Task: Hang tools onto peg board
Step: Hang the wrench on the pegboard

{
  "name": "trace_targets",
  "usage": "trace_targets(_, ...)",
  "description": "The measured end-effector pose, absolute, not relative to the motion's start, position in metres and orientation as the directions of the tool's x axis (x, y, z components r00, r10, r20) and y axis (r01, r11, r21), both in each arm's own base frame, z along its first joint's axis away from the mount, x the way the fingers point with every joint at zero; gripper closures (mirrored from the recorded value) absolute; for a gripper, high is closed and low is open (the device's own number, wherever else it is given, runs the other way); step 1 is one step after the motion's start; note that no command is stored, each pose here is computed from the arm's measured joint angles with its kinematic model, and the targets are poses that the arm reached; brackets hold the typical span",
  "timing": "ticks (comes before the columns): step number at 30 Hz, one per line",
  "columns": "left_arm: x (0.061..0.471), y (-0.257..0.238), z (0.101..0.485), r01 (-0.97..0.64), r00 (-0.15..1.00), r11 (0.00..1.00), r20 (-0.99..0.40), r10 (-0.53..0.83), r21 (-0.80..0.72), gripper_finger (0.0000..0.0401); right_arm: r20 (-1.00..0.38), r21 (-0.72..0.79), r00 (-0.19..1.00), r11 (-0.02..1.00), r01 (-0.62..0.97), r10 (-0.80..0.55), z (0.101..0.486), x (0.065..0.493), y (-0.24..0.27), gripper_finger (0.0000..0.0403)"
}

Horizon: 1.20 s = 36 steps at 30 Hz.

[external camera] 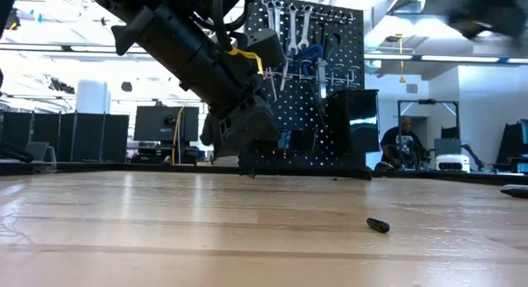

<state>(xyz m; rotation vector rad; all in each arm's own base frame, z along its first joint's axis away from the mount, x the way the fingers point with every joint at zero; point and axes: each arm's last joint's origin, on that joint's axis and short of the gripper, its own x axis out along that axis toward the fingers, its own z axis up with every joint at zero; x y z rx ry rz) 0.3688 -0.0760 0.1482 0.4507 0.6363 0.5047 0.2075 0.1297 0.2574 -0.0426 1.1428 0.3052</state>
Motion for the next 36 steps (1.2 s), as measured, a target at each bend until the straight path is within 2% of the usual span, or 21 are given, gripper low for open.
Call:
trace_targets(5, 0.368, -0.081, 0.148, -0.298, 0.702, 0.794, -0.442, 0.559, 0.531, 0.0401, -0.869, 0.285, 0.355, 0.935, -0.210, 0.344, 0.211, 0.178, 0.178, 0.0186)
trace_targets(11, 0.367, -0.089, 0.148, -0.295, 0.725, 0.830, -0.455, 0.517, 0.474, 0.0401, -0.904, 0.267, 0.289, 0.945, -0.190, 0.314, 0.159, 0.157, 0.198, 0.0204)
trace_targets(15, 0.366, -0.094, 0.147, -0.279, 0.747, 0.872, -0.480, 0.460, 0.402, 0.0401, -0.913, 0.223, 0.278, 0.936, -0.273, 0.299, 0.137, 0.161, 0.211, 0.0209)
trace_targets(17, 0.365, -0.098, 0.147, -0.278, 0.755, 0.885, -0.485, 0.442, 0.374, 0.0401, -0.924, 0.139, 0.291, 0.926, -0.352, 0.249, 0.128, 0.167, 0.216, 0.0211)
trace_targets(21, 0.362, -0.111, 0.148, -0.270, 0.773, 0.900, -0.481, 0.415, 0.343, 0.0401, -0.937, -0.127, 0.345, 0.862, -0.490, 0.058, 0.124, 0.187, 0.222, 0.0221)
trace_targets(24, 0.361, -0.121, 0.150, -0.261, 0.797, 0.912, -0.463, 0.389, 0.317, 0.0401, -0.901, -0.315, 0.420, 0.823, -0.473, -0.104, 0.135, 0.207, 0.220, 0.0232)
trace_targets(26, 0.360, -0.127, 0.152, -0.255, 0.815, 0.919, -0.445, 0.371, 0.299, 0.0401, -0.878, -0.396, 0.439, 0.806, -0.440, -0.191, 0.147, 0.215, 0.218, 0.0239)
trace_targets(29, 0.362, -0.133, 0.156, -0.233, 0.847, 0.939, -0.422, 0.324, 0.254, 0.0401, -0.860, -0.377, 0.475, 0.858, -0.348, -0.186, 0.175, 0.222, 0.221, 0.0248)
trace_targets(33, 0.364, -0.134, 0.155, -0.115, 0.869, 0.982, -0.465, 0.171, 0.148, 0.0401, -0.857, -0.217, 0.499, 0.968, -0.125, -0.128, 0.189, 0.219, 0.221, 0.0257)
trace_targets(36, 0.366, -0.132, 0.153, -0.006, 0.857, 0.999, -0.514, 0.027, 0.042, 0.0401, -0.820, -0.047, 0.568, 0.997, 0.058, -0.072, 0.185, 0.223, 0.222, 0.0258)
